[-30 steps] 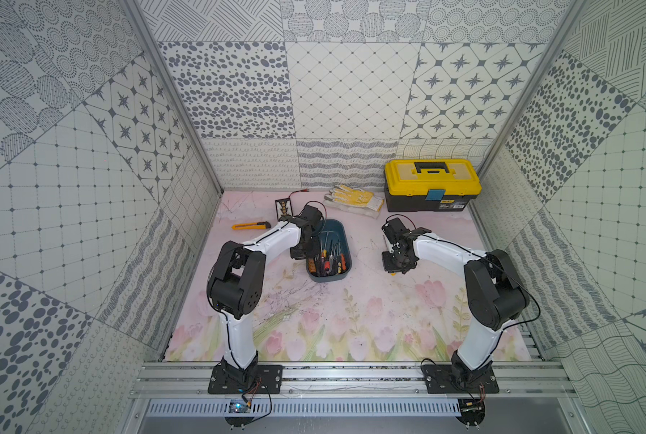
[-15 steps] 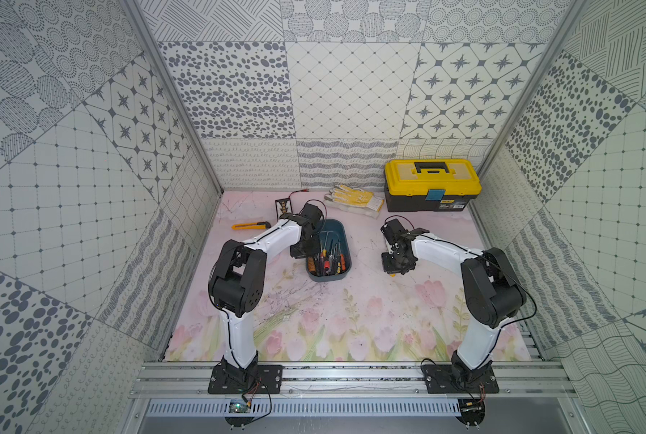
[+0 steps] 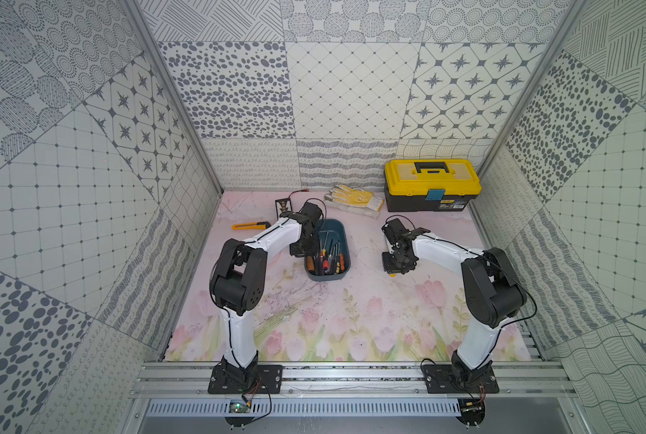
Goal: Take out the screwdriver from the storage box
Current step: Place the screwdriver at the center of the board.
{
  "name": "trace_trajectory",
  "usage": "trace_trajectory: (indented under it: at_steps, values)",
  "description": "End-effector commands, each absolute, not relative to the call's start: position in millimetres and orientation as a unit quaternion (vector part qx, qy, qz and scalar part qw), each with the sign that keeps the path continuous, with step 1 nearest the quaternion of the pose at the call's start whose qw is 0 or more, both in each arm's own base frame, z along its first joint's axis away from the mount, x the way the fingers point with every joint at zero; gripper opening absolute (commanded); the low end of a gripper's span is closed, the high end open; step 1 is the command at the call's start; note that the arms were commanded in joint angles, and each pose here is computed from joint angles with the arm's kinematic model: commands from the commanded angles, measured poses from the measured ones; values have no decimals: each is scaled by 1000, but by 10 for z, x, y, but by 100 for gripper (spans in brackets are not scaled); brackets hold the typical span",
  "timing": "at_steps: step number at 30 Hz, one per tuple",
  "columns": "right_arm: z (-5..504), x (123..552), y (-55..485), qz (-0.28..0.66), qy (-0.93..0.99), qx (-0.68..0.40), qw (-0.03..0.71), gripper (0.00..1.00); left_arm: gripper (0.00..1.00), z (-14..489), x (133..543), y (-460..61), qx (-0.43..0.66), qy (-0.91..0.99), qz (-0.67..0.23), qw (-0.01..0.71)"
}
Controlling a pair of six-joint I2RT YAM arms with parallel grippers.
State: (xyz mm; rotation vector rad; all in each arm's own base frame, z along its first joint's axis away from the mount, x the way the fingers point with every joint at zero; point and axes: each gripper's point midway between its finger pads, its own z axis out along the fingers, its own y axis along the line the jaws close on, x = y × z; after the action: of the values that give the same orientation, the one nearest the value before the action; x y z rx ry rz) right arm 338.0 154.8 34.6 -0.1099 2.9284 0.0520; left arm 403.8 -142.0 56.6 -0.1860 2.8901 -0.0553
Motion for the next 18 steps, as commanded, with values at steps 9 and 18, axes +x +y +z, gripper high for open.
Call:
trace_trajectory:
  at_steps: [9,18]
  values:
    - [159,3290,1613,34,996,-31,74,31,46,521,3936,-1167,-62,992,44,104]
    - [424,3392,1674,51,992,-38,110,44,36,726,4217,-1061,-70,985,48,150]
